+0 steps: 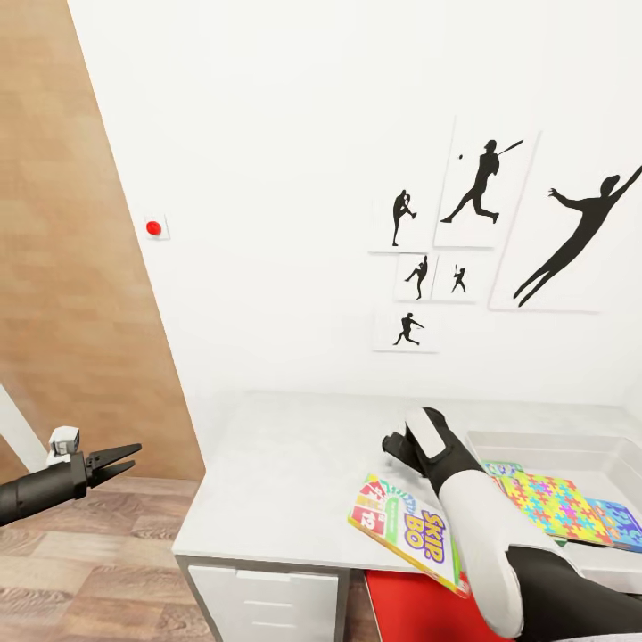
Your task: Put all the toys in the child's room - the three board games (two on the bed and one on the table), the two jigsaw puzzles on the table, and the tennis ball on the table - inside the toy box on the table in the child's room.
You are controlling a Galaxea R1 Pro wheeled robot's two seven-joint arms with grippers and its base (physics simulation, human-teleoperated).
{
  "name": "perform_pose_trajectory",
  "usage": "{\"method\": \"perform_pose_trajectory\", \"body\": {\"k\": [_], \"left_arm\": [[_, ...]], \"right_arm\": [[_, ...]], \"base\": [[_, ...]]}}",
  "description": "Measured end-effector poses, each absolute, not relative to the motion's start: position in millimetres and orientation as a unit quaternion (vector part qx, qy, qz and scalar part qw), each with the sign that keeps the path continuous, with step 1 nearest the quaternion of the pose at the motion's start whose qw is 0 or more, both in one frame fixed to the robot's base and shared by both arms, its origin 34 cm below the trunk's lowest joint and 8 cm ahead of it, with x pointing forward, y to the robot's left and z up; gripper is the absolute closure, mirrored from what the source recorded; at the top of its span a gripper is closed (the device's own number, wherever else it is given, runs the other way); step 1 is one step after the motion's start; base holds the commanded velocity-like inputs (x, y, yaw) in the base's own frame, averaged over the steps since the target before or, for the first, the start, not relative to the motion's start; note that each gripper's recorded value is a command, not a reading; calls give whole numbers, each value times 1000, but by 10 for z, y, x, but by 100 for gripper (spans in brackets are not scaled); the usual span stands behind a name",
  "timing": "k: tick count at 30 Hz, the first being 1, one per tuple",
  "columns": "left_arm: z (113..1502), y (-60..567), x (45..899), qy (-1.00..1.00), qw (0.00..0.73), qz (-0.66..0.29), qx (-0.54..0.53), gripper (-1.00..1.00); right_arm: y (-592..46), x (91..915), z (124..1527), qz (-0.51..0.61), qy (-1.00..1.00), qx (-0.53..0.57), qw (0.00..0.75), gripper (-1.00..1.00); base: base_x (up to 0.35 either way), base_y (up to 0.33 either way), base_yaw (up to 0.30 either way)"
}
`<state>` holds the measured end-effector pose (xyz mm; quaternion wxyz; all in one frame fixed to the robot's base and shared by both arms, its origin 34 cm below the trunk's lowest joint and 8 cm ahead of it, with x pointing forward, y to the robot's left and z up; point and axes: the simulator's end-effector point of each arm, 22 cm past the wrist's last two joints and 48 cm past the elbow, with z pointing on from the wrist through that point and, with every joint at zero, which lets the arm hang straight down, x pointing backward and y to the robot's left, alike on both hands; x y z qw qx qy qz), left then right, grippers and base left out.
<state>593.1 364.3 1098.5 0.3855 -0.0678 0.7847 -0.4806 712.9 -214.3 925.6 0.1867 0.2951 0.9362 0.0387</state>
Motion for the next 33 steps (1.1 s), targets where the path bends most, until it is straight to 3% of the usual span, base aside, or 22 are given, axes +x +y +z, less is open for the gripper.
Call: {"method": "perform_pose_trajectory", "body": {"k": [33], "left_arm": [[10784,3643,5967,792,370,-479,-78,-100]], "right_arm": [[-2448,7174,9051,17,928,319,190,-100]], "base": [[1,0,0]]}}
